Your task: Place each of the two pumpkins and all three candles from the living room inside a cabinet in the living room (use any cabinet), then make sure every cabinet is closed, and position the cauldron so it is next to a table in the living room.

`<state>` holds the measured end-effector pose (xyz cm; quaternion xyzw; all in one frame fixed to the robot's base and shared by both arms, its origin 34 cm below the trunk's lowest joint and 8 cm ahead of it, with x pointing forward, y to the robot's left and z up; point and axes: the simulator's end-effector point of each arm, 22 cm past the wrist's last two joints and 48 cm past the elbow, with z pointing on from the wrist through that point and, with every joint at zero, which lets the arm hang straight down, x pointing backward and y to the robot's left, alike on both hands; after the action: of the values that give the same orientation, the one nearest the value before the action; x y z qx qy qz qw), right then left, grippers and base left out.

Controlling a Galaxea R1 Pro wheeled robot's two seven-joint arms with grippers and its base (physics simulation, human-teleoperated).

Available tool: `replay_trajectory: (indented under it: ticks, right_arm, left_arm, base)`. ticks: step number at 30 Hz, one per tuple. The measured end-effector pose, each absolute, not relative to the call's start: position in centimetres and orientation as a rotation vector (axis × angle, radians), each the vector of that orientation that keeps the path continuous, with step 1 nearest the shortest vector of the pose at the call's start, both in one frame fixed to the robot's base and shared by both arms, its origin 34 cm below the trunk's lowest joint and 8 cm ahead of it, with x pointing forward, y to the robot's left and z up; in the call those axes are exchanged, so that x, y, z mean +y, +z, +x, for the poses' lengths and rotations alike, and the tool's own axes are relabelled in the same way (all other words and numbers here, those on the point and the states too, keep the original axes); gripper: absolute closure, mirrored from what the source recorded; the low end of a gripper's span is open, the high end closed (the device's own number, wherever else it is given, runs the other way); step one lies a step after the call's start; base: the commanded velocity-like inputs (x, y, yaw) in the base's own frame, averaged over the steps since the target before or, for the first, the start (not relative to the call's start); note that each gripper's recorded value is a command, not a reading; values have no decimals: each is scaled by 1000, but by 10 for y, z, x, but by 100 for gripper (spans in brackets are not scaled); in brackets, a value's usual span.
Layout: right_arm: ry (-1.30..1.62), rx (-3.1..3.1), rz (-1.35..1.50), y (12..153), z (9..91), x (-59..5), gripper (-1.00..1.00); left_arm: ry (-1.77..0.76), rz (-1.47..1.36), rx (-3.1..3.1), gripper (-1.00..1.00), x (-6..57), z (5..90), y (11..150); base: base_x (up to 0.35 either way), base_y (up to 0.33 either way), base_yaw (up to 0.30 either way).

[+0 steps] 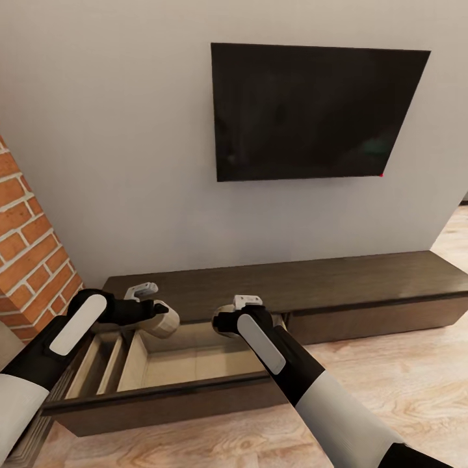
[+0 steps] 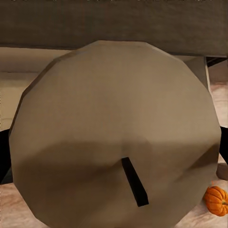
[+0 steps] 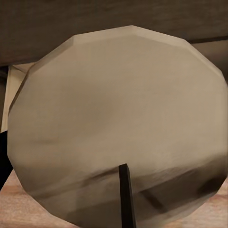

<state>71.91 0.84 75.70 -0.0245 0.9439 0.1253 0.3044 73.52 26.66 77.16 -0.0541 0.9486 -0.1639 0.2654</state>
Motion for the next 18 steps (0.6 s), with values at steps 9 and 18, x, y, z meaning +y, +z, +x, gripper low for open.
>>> replay_trajectory:
  ticks: [9, 18]
  right_arm:
    - [334, 2501, -65, 740, 717, 9, 100]
    - [334, 2503, -65, 723, 715, 8, 100]
  left_arm:
    - [-437, -151, 2560, 100, 268, 734, 755]
    - [-435, -155, 2559, 100, 268, 733, 738]
  base:
    - [0, 0, 0]
    - [0, 0, 0]
